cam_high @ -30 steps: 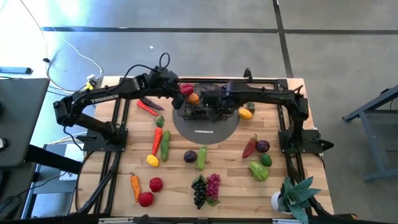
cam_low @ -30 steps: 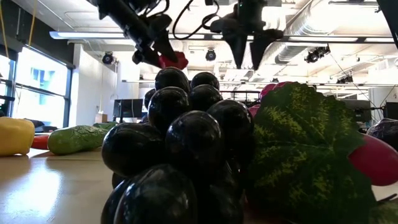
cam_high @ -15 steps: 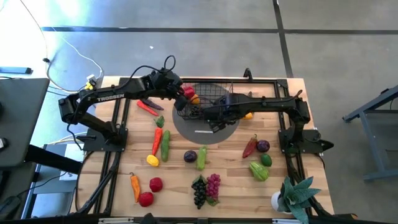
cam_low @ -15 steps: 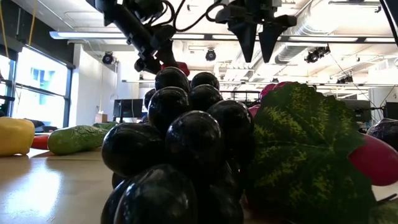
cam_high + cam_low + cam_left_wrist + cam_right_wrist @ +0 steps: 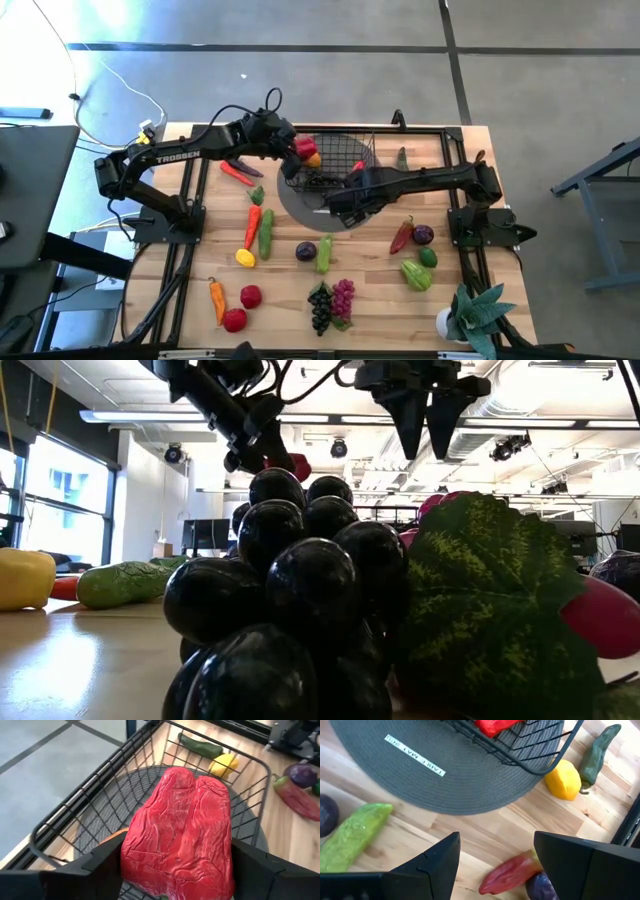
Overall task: Build produce basket
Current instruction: Put the red bell pepper into the black wire basket
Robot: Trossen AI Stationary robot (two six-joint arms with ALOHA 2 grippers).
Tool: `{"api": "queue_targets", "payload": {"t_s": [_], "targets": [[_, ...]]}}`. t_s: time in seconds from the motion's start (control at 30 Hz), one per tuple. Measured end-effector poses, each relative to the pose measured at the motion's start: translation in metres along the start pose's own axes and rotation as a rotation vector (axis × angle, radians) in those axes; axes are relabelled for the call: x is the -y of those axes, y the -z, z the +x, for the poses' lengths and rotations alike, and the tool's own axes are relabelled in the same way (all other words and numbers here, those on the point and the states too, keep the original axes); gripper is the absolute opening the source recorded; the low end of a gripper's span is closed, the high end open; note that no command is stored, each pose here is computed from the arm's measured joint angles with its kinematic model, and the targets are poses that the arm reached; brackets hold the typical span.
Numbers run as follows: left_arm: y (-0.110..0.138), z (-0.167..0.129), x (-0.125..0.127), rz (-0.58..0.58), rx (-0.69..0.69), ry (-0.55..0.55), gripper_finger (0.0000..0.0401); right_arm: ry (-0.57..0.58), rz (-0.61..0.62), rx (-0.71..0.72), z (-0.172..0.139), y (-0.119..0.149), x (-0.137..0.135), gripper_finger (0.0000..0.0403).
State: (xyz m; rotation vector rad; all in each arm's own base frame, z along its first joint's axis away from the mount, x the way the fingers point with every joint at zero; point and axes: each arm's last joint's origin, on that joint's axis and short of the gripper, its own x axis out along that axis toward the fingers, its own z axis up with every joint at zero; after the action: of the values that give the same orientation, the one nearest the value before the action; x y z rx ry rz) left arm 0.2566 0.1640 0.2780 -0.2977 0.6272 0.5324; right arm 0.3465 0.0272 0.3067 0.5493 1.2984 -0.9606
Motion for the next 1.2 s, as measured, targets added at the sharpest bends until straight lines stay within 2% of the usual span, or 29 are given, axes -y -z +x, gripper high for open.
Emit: {"api": "queue_targets", "payload": {"t_s": [0.17, 0.43, 0.67, 0.83, 1.07, 1.2], "targets": [[-0.002, 0.000, 0.001, 0.008, 0.018, 0.012, 0.0274, -0.006, -0.041, 0.004, -0.003, 0.006, -0.002, 0.0238], [-0.006, 0.000, -0.001, -0.159, 0.068, -0.034, 0.0274, -0.049, -0.043, 0.041, -0.019, 0.008, 0.011, 0.0238], [-0.007, 0.000, 0.002, -0.202, 0.083, -0.013, 0.0274, -0.111, -0.066, 0.095, -0.043, 0.011, 0.033, 0.0238], [-0.008, 0.000, 0.001, -0.189, 0.085, -0.019, 0.0274, -0.140, -0.092, 0.130, -0.055, 0.014, 0.045, 0.0238], [-0.011, -0.001, 0.000, -0.258, 0.120, -0.006, 0.0274, -0.159, -0.159, 0.163, -0.064, 0.023, 0.048, 0.0238], [-0.012, -0.001, -0.003, -0.277, 0.114, 0.040, 0.0274, -0.169, -0.187, 0.169, -0.068, 0.027, 0.048, 0.0238]]}}
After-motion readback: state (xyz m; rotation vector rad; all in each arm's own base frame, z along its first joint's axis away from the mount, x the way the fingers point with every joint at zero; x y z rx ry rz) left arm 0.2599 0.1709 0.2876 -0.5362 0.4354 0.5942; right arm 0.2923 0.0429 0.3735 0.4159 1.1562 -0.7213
